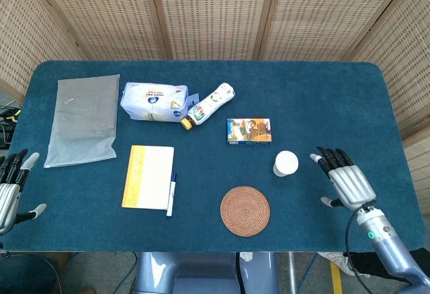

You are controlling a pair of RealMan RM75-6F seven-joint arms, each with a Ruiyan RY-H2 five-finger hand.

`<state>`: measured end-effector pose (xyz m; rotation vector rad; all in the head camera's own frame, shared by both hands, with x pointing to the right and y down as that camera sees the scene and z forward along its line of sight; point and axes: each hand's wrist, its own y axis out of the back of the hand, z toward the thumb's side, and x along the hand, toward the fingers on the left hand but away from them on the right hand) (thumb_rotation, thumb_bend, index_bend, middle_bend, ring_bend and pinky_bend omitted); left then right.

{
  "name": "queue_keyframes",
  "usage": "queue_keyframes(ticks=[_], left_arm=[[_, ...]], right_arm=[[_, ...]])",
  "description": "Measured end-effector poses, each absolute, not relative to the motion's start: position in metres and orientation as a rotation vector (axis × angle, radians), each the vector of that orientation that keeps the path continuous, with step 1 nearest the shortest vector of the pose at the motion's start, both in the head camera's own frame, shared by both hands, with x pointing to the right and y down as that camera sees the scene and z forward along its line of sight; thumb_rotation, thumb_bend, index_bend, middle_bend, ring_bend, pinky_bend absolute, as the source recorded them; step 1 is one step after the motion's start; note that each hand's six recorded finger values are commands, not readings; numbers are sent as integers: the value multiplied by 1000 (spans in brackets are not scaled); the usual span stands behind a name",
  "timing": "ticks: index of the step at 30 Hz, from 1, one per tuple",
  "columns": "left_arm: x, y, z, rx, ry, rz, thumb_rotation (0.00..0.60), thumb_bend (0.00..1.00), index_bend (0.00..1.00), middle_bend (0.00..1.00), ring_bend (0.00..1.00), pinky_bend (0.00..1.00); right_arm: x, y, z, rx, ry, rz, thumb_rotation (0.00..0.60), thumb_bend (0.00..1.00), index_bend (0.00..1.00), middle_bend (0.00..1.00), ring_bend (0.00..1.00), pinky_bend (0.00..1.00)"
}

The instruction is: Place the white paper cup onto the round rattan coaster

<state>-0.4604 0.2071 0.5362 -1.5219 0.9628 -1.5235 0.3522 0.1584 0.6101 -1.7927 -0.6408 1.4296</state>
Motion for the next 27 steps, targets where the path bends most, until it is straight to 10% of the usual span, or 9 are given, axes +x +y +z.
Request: queue_keyframes(ticks=[18,27], left_arm=[[-460,205,543,-1527,944,-1551,600,0,0,0,0,0],[-461,204,544,-1528,949,-1557,600,0,0,0,0,0]], right_arm=[[298,118,669,-1857,-540,1440,600,0,135,82,16,114],[281,107,691,-1863,-523,1462,600,77,343,370,349,427]])
